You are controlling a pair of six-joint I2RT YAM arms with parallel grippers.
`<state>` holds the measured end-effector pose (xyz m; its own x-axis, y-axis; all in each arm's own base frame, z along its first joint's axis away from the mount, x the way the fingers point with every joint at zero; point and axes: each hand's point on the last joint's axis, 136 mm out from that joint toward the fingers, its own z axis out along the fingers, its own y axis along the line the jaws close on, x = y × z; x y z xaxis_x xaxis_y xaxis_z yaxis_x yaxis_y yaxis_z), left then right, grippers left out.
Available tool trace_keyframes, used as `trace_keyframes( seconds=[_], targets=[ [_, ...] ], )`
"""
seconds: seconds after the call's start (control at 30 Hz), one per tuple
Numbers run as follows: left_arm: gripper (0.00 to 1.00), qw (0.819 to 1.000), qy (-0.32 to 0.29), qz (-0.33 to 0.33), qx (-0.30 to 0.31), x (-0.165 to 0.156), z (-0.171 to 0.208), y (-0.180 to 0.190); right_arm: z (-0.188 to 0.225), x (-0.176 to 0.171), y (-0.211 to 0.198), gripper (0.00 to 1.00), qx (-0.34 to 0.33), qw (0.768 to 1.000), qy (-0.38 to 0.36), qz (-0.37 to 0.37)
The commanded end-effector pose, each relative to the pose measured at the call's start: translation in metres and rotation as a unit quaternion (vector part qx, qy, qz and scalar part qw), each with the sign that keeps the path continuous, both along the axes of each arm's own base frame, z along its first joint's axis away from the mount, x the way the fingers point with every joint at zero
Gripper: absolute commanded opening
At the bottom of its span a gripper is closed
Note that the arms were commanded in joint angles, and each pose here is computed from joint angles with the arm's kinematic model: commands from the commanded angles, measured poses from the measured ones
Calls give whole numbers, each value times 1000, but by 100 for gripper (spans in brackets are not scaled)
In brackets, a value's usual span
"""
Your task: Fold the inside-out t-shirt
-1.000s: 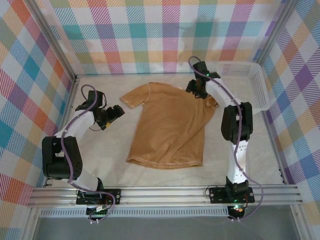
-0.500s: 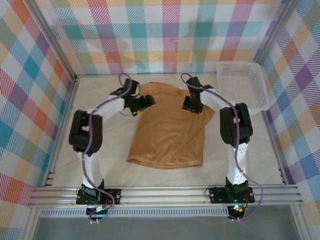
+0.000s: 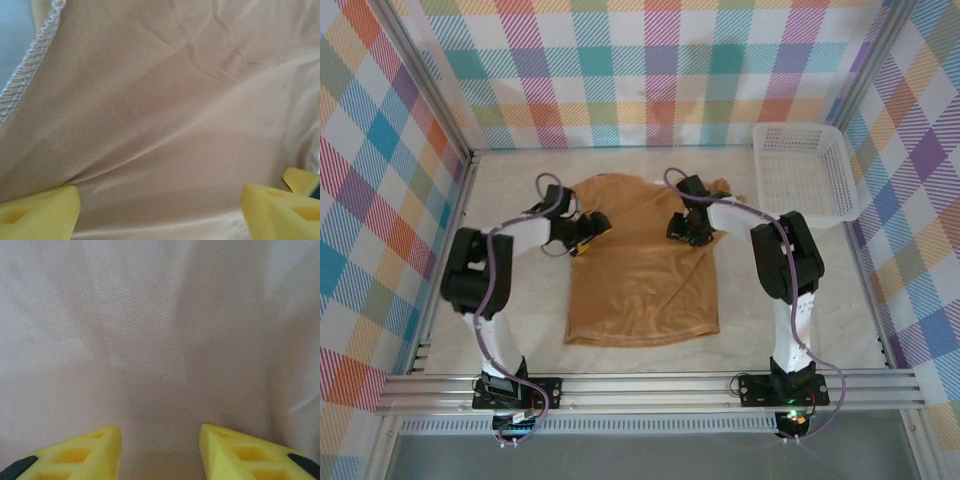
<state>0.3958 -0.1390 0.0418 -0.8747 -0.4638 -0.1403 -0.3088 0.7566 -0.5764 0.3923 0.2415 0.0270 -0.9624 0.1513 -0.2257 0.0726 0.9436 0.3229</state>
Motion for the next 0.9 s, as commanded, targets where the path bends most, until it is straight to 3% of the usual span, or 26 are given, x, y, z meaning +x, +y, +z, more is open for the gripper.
trace_keyframes(
  seconds=[0.0,0.13,0.47,0.77,0.87],
  targets=[
    [86,992,86,13,90,-71,-26,52,7,-34,16,48,14,999,22,20],
    [88,993,55,10,106,-67,1,61,26,-18,4,51,-22,999,-17,24],
    [87,996,8,13,89,-13,51,51,46,48,-31,50,-140,986,-73,44],
    [88,993,-2,27,116,22,61,63,33,83,-22,47,-104,992,-56,38],
    [88,993,-1,41,110,34,54,68,23,88,-20,35,-105,992,-52,33]
  ],
)
